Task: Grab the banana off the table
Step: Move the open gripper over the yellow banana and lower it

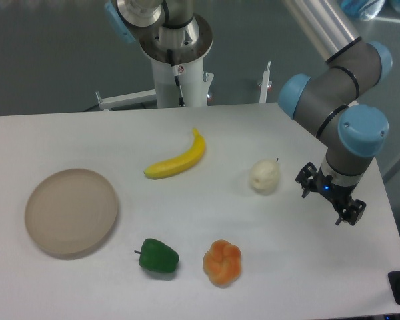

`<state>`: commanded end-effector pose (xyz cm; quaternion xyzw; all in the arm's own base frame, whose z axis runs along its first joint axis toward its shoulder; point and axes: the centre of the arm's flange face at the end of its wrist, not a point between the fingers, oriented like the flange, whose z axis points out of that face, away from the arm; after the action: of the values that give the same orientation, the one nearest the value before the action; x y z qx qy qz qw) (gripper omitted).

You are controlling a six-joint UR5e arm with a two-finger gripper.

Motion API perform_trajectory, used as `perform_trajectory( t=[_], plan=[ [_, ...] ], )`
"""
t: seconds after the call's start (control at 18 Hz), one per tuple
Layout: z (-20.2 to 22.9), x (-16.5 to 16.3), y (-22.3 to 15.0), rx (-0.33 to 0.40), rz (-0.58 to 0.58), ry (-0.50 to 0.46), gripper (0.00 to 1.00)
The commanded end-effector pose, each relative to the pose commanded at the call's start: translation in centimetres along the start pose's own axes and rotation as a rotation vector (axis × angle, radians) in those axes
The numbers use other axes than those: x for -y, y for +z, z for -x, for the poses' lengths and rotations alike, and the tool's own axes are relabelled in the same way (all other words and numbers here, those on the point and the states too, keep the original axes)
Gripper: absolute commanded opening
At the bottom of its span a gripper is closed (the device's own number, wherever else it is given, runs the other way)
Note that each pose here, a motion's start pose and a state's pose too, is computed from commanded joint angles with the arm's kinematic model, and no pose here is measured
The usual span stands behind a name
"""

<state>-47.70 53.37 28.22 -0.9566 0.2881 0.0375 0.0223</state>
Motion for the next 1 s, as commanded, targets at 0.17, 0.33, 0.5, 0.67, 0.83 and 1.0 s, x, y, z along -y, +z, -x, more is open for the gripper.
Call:
perform_trajectory(
  t=[0.17, 0.33, 0.5, 0.67, 0.83, 1.0],
  plan=[
    [0.0, 0.0, -0.1, 0.001, -0.002, 0.0, 1.0],
    [-0.6, 0.0, 0.2, -0.01, -0.014, -0.005, 1.0],
    [-1.2, 0.2, -0.1, -0.011, -0.019, -0.019, 1.0],
    [-2.6, 1.8, -1.2, -0.025, -0.015, 0.005, 1.0],
    [-5.6, 5.5, -3.4, -0.029, -0.021, 0.03, 1.0],
    [-9.1, 9.9, -5.0, -0.024, -0.025, 0.021, 1.0]
  ],
)
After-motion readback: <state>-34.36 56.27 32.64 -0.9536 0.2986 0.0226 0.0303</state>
